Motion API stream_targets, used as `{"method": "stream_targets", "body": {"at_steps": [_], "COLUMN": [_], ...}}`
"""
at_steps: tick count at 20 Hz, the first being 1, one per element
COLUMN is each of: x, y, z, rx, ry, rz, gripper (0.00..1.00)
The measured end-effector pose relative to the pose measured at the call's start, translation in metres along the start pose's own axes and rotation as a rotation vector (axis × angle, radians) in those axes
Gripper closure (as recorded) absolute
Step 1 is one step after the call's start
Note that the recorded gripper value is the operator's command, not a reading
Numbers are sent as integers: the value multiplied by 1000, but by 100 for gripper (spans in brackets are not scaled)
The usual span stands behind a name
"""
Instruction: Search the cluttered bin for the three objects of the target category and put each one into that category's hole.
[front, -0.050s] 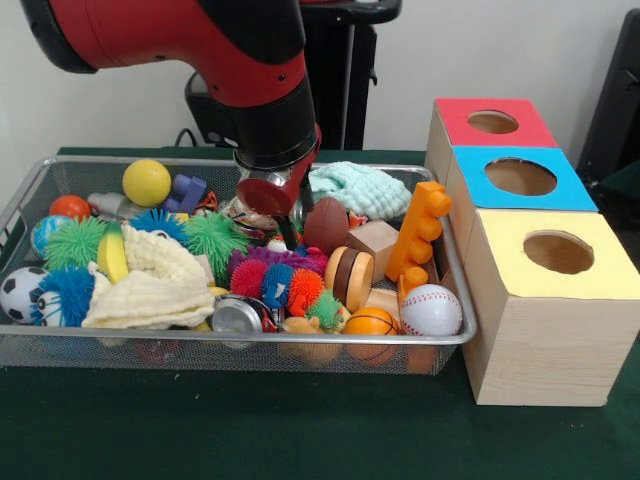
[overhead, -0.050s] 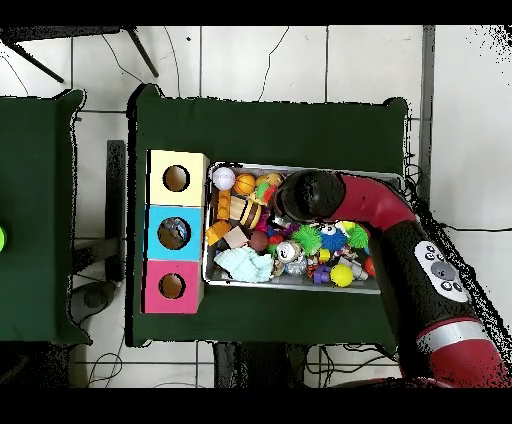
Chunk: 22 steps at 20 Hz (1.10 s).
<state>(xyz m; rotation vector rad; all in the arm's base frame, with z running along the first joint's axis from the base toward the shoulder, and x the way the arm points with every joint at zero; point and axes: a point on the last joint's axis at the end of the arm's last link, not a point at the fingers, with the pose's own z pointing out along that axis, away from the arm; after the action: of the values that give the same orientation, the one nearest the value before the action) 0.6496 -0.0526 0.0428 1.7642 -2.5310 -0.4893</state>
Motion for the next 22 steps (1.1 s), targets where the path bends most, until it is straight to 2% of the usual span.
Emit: {"method": "stream_targets", "body": {"at_steps": [6, 11, 15, 16, 22], "x": [-7, -9, -14, -21, -39], "y": [14, 33, 44, 51, 67], "z": [8, 13, 9, 4, -9], "rx": [-39, -90, -120, -139, -161], "ry": [-2, 11, 16, 17, 8], "rz": [8, 25, 32, 33, 37], "gripper": [0, 0, 0, 0, 0]}}
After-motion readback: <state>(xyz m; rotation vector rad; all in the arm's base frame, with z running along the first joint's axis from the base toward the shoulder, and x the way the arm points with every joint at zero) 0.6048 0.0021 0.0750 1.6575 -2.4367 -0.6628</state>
